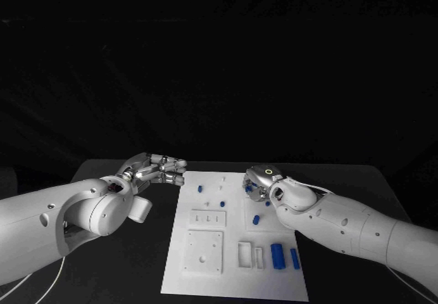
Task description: Assemble the parts on the task board
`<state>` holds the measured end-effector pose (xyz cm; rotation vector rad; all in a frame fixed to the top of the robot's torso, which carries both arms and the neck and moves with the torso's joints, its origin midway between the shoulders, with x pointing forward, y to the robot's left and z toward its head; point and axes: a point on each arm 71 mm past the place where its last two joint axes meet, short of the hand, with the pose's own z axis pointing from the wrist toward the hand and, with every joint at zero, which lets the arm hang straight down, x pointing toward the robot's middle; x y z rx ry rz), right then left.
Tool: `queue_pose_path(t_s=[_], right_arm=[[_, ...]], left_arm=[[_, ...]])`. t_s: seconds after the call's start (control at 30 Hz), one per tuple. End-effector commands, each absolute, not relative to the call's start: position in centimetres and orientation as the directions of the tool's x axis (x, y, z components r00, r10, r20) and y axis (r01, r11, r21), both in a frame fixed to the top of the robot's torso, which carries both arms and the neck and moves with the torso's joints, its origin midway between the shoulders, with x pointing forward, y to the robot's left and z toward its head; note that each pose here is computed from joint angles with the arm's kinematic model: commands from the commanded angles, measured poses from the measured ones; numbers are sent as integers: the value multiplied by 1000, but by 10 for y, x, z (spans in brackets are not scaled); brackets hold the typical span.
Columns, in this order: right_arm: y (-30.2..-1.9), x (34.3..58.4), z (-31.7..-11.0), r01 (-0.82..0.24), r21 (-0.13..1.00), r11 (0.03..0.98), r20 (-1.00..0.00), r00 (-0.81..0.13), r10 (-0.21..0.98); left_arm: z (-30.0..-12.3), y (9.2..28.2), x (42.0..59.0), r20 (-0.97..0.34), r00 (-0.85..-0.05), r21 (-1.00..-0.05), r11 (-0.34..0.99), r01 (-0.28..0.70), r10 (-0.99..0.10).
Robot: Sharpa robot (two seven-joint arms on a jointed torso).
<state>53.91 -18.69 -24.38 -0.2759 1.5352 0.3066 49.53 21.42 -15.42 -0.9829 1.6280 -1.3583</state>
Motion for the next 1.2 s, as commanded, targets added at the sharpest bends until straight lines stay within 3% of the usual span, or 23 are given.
queue_pose_path(t_s=[0.03,0.57,1.2], right_arm=[[-184,536,-242,-357,12,934,-998,59,35],[-145,543,-210,-353,54,934,-982,153,115],[-127,558,-208,-330,62,942,-978,170,124]], left_arm=[[-153,213,495,-89,-414,-989,130,-71,-906],[-154,209,497,-90,-420,-988,134,-75,-903],[-155,199,498,-87,-442,-988,136,-79,-893]])
